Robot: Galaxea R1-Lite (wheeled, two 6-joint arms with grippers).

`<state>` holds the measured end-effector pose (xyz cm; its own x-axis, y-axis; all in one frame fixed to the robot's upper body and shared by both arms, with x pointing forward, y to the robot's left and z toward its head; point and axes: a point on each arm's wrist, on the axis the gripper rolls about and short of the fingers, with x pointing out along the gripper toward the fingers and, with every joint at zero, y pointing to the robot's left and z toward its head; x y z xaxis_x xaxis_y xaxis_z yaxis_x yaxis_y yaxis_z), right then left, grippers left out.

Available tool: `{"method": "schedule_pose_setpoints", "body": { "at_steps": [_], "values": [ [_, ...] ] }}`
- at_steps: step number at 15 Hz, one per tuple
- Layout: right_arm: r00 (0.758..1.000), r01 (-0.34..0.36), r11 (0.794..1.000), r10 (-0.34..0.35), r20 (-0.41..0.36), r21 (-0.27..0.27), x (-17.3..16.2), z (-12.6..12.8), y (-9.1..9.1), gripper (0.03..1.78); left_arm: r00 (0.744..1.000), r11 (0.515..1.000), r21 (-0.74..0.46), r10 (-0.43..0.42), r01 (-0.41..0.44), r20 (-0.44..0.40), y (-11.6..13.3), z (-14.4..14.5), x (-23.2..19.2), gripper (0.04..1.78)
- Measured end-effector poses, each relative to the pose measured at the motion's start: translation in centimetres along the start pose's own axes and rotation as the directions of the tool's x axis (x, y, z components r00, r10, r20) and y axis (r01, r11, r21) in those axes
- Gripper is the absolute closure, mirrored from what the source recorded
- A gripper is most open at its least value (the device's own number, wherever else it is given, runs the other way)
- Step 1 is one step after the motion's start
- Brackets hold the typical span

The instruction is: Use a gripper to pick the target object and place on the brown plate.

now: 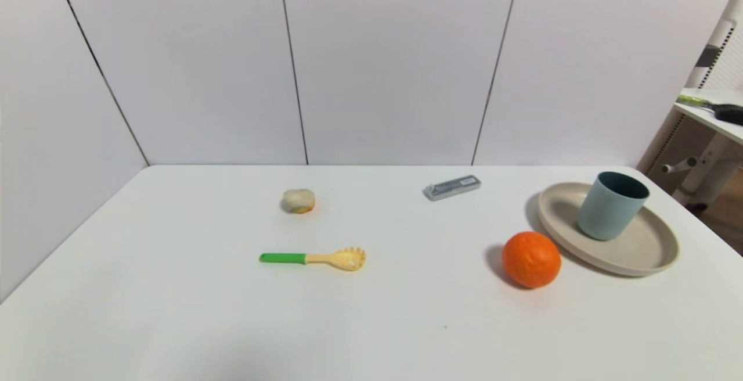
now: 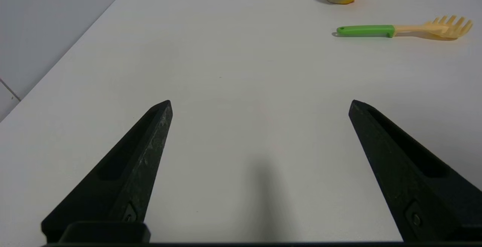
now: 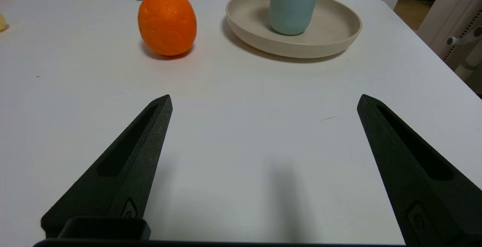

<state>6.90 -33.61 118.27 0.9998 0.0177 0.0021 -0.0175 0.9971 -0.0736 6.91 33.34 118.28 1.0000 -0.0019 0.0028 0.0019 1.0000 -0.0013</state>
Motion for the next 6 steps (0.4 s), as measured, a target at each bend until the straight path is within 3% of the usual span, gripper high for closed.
{"method": "schedule_pose_setpoints", "body": {
  "at_steps": [6],
  "values": [
    [1.000, 0.003, 1.000, -0.003, 0.002, 0.023, 0.00, 0.00, -0.01, 0.12, 1.000, 1.000, 0.000, 0.000, 0.000, 0.000, 0.00, 0.00, 0.00, 0.13]
  ]
}}
